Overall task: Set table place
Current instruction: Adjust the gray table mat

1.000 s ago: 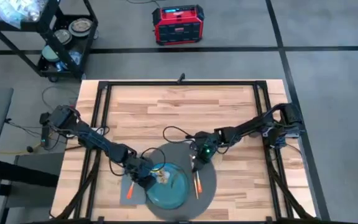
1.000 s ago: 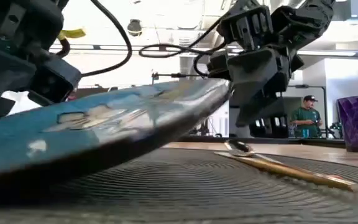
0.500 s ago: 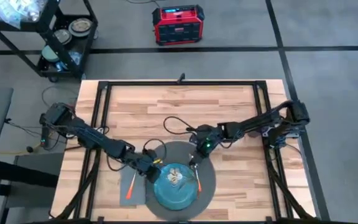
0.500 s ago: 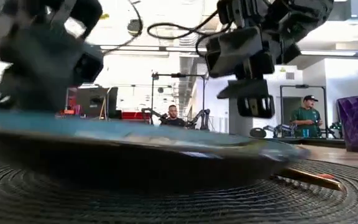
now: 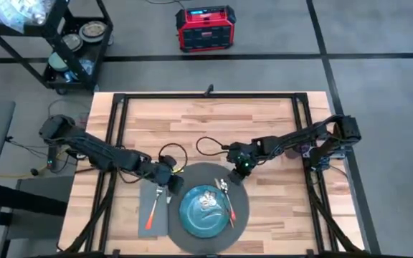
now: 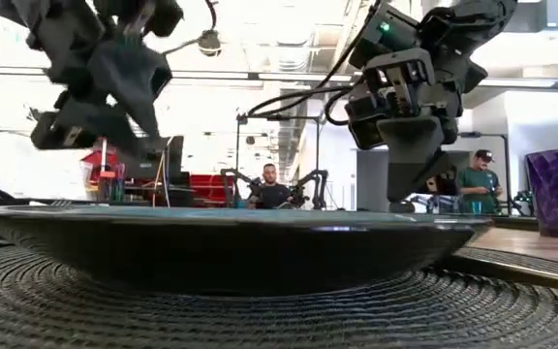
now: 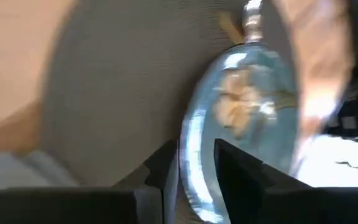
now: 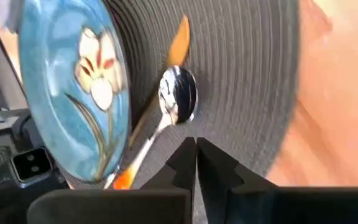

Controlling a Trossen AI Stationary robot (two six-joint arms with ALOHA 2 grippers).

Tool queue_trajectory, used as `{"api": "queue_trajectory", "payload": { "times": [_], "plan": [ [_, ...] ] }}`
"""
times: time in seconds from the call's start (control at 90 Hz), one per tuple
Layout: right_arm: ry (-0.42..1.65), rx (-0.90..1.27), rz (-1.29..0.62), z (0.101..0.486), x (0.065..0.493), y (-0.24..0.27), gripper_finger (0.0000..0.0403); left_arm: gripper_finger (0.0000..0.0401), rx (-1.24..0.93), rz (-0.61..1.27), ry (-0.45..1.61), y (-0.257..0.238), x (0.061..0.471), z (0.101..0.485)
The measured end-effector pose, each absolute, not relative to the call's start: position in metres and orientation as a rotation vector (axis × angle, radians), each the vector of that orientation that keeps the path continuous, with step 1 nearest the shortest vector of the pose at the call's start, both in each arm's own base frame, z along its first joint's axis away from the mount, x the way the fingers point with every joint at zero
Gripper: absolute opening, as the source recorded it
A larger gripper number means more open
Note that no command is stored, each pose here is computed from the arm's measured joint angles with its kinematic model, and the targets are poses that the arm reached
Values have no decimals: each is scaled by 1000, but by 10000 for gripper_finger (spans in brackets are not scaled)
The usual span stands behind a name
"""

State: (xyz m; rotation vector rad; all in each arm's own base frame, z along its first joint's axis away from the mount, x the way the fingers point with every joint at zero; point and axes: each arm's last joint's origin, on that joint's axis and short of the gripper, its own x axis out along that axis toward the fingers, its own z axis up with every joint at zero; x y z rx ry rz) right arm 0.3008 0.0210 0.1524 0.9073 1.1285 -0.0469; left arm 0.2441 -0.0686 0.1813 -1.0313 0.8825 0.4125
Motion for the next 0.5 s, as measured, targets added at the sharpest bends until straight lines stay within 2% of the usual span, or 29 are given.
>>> {"api": "queue_trajectory", "payload": {
  "times": [0.222,0.5],
  "plan": [
    [1158,893,-40,151,298,26,0,38,-1006,374,991,-45,257,162],
    [1189,910,-57,139,289,24,0,2,-988,308,1137,-37,265,135]
  ]
}}
